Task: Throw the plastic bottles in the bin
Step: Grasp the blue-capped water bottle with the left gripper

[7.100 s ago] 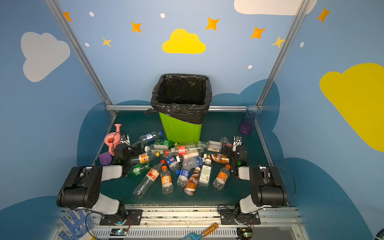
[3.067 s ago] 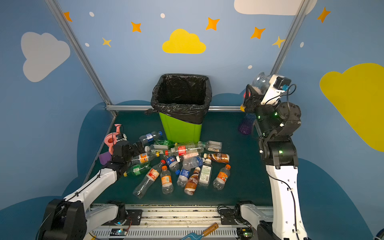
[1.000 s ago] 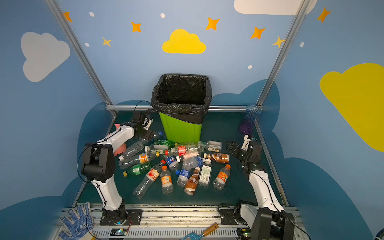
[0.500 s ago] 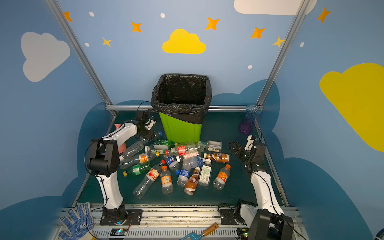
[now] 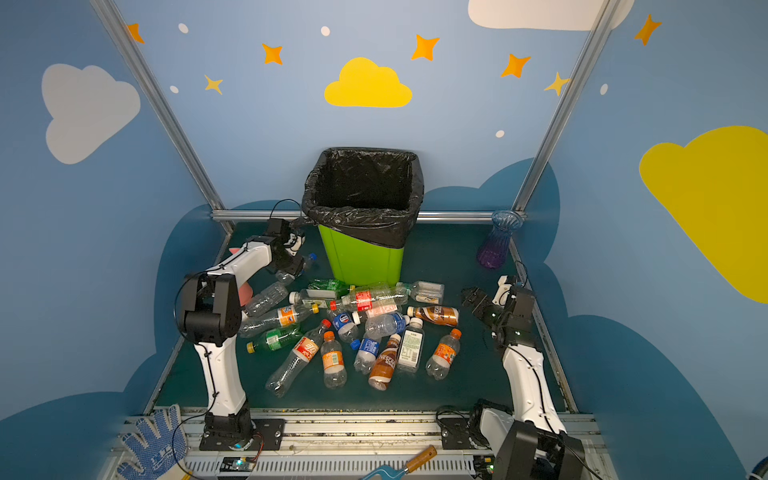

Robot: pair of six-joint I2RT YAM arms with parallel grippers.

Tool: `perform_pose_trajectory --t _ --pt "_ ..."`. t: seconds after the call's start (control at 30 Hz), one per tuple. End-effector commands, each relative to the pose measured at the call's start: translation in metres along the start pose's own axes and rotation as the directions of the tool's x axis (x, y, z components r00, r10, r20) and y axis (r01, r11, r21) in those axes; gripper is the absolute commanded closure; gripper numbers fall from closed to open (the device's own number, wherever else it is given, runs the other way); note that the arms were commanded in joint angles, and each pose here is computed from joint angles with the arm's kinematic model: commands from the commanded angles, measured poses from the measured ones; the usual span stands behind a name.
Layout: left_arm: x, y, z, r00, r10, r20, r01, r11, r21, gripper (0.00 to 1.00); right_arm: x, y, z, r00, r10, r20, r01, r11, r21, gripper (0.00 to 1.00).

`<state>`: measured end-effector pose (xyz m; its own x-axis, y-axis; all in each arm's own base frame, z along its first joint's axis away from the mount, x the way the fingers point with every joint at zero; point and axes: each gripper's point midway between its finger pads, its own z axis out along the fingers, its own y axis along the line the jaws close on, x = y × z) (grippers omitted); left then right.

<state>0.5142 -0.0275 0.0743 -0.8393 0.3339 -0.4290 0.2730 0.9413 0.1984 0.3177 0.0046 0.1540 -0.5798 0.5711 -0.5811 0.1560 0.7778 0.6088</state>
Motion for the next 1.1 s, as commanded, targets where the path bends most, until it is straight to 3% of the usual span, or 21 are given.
perform_pose_trajectory --t 0.0,0.1,0.2,0.4,0.7,0.97,1.07 --pt "0.013 0.015 0.011 0.994 -0.046 -0.098 0.039 0.997 -0.068 0.40 0.005 -0.003 -0.003 1.000 0.003 -0.015 -0.003 1.000 0.002 0.02" --pt "0.017 0.013 0.017 0.987 -0.032 -0.159 0.024 0.998 -0.055 0.40 0.002 -0.006 -0.006 1.000 0.010 -0.004 -0.010 1.000 0.012 0.02" --pt "0.012 0.007 0.019 0.992 -0.018 -0.128 0.016 1.000 -0.009 0.35 -0.001 -0.005 -0.009 1.000 0.016 0.003 -0.016 1.000 0.004 0.02" --pt "0.015 0.015 0.028 0.984 0.014 -0.178 -0.022 0.999 -0.044 0.33 0.000 -0.008 -0.012 0.999 0.032 0.008 -0.033 0.999 0.010 0.02" --pt "-0.002 0.018 0.032 0.989 -0.059 -0.135 0.053 0.997 -0.048 0.25 0.001 -0.010 -0.016 0.999 0.047 0.012 -0.047 0.999 0.016 0.02" --pt "-0.005 0.013 0.040 0.977 -0.101 -0.187 0.102 0.995 -0.008 0.26 0.001 -0.010 -0.020 0.999 0.046 0.019 -0.047 0.999 0.020 0.02" --pt "-0.001 0.010 0.043 0.971 -0.109 -0.212 0.112 0.994 0.004 0.33 0.002 -0.012 -0.021 0.999 0.046 0.021 -0.046 0.999 0.023 0.02"
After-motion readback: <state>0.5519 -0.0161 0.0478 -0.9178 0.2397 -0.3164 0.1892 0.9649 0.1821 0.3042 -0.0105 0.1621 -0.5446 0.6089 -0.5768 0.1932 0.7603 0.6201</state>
